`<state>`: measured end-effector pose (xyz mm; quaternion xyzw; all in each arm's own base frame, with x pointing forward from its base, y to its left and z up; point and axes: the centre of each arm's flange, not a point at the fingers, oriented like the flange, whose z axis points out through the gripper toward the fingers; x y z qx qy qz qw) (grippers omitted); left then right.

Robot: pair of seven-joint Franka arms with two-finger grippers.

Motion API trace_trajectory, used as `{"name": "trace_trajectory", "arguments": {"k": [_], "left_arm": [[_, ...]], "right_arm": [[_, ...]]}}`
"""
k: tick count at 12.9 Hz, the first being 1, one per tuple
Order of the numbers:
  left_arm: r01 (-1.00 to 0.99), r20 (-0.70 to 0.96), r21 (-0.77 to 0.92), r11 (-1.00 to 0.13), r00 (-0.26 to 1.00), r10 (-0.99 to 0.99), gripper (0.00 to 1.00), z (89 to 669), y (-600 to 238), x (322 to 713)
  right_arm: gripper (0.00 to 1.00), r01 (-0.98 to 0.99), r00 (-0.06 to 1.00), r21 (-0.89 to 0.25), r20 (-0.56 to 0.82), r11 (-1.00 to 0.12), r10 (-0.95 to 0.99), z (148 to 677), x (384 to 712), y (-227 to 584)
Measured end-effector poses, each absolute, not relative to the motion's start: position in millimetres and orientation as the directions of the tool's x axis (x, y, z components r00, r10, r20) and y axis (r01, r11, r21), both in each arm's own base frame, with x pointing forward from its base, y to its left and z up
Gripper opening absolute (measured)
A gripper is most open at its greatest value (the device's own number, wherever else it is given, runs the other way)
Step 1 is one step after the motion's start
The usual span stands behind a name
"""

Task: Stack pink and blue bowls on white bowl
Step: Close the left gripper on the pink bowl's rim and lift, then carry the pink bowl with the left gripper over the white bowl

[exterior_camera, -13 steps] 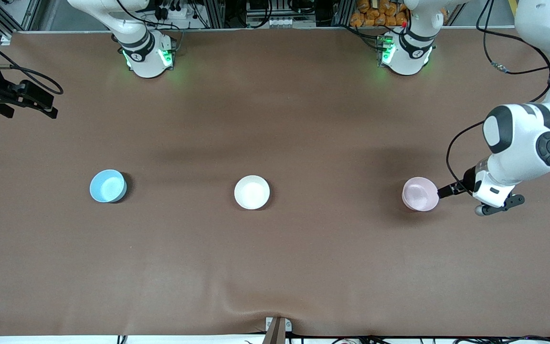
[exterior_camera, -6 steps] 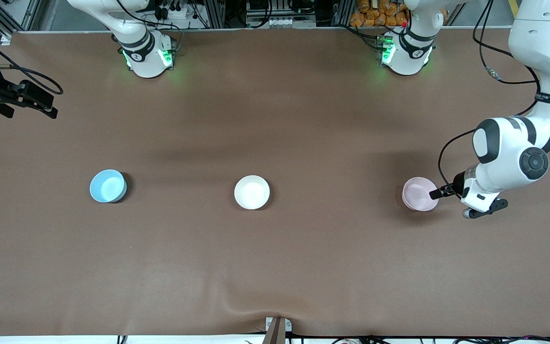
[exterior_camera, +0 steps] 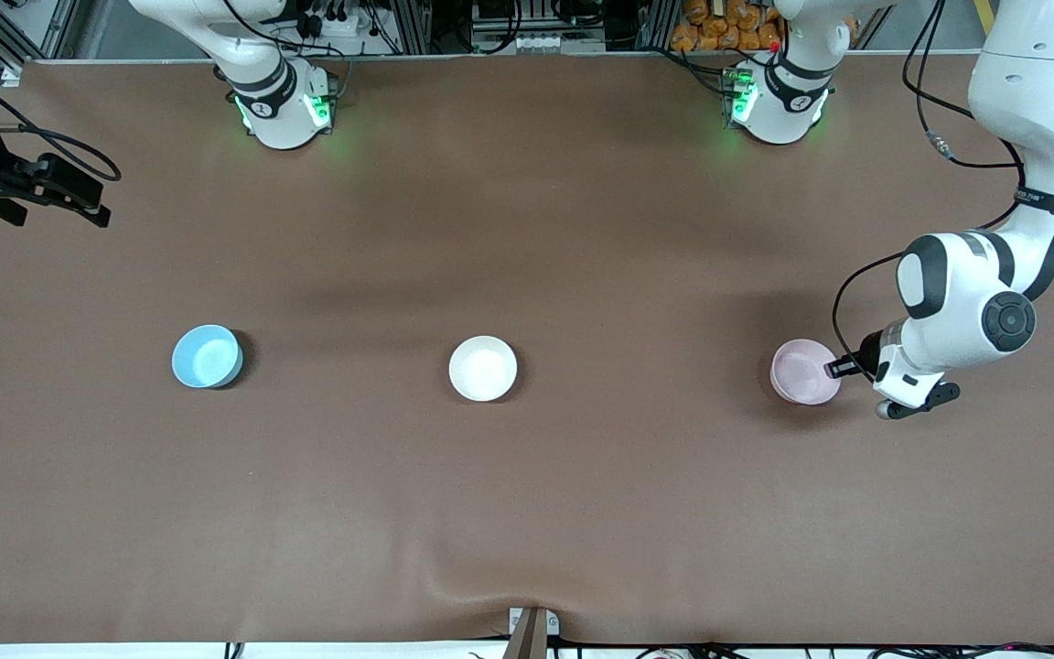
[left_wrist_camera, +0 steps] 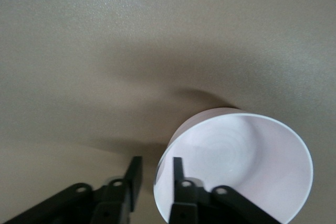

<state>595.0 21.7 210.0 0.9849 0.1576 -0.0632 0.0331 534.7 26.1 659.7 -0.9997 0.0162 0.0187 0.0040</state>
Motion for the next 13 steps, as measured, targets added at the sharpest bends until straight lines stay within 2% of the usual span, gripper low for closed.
{"name": "trace_trajectory", "arguments": {"k": [1, 2, 6, 13], "left_arm": [[0.314, -0.136, 0.046, -0.948, 0.942, 0.306, 0.10, 209, 21, 595], [0.311, -0.131, 0.050, -0.949, 0.944, 0.303, 0.03, 212, 19, 596], [0.281, -0.095, 0.059, -0.958, 0.957, 0.275, 0.03, 242, 23, 604], [0.191, -0.066, 0.170, -0.967, 0.981, 0.182, 0.03, 377, -67, 601]], "right_arm": [[1.00, -0.032, 0.999, -0.007, -0.038, -0.999, -0.032, 660, 535, 26], [1.00, -0.032, 0.999, -0.007, -0.038, -0.999, -0.032, 660, 535, 26], [1.00, -0.033, 0.999, -0.007, -0.038, -0.999, -0.032, 660, 535, 26], [1.00, -0.033, 0.999, -0.007, -0.038, -0.999, -0.033, 660, 535, 26]]}}
